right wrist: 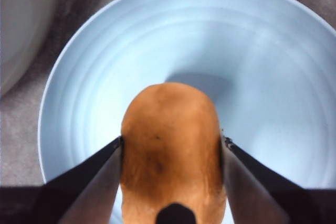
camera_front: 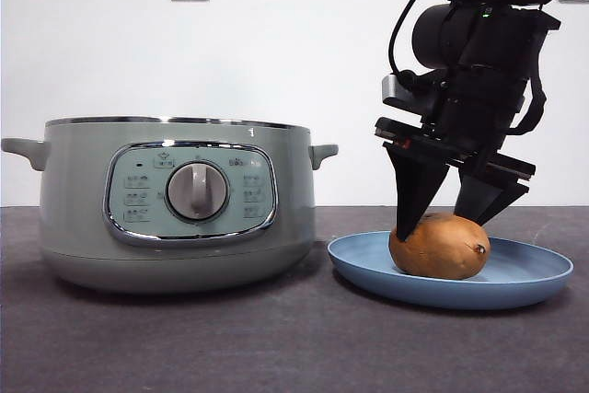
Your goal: Take the potato out from the steamer,put the potato on the plate,close the lid
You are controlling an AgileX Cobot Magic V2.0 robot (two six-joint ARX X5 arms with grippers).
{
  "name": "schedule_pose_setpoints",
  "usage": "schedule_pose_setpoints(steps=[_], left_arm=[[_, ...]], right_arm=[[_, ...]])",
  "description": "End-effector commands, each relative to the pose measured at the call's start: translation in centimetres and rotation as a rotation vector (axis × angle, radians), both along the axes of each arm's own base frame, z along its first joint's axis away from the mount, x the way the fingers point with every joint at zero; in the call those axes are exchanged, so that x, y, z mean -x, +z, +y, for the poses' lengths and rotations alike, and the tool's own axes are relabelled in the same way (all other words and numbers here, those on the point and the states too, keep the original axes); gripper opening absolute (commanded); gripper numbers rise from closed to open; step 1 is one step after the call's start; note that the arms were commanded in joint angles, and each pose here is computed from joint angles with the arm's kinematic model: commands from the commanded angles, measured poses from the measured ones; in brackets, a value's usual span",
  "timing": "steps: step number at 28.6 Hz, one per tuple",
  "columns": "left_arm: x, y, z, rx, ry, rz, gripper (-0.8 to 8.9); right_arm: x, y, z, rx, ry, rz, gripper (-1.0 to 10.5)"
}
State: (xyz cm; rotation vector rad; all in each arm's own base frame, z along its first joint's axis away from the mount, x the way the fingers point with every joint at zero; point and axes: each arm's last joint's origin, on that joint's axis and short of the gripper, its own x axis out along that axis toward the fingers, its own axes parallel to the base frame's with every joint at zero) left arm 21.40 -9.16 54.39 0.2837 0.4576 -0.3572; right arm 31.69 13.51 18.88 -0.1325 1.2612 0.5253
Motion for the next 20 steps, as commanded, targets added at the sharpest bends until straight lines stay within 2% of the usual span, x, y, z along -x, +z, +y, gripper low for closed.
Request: schedule_pose_setpoints(steps=[1, 5, 9, 13, 20], left_arm=[[0.7, 0.1, 0.3, -0.006, 0.0, 0.017, -0.08], [0.6, 0.1, 0.3, -0.006, 0.0, 0.016, -0.08], [0.4, 0.2, 0.0, 0.019, -0.038, 0.008, -0.08], [-1.3, -0.9, -0.9, 0.019, -0.096, 0.046, -0.08], [-4.3, -4.3, -2.2, 0.007, -0.084, 0.128, -0.08]], right_arm=[[0.1, -0.9, 0.0, 0.017, -0.007, 0.039, 5.2], [0.2, -0.5, 0.0, 0.012, -0.022, 0.044, 5.2], [0.9, 2.0, -0.3, 0.002, -0.023, 0.018, 5.2], [2.8, 6.5, -1.1, -0.048, -0.023, -0.102, 5.2], [6.4, 12.6, -2.8, -0.135, -0.031, -0.313, 5.2]])
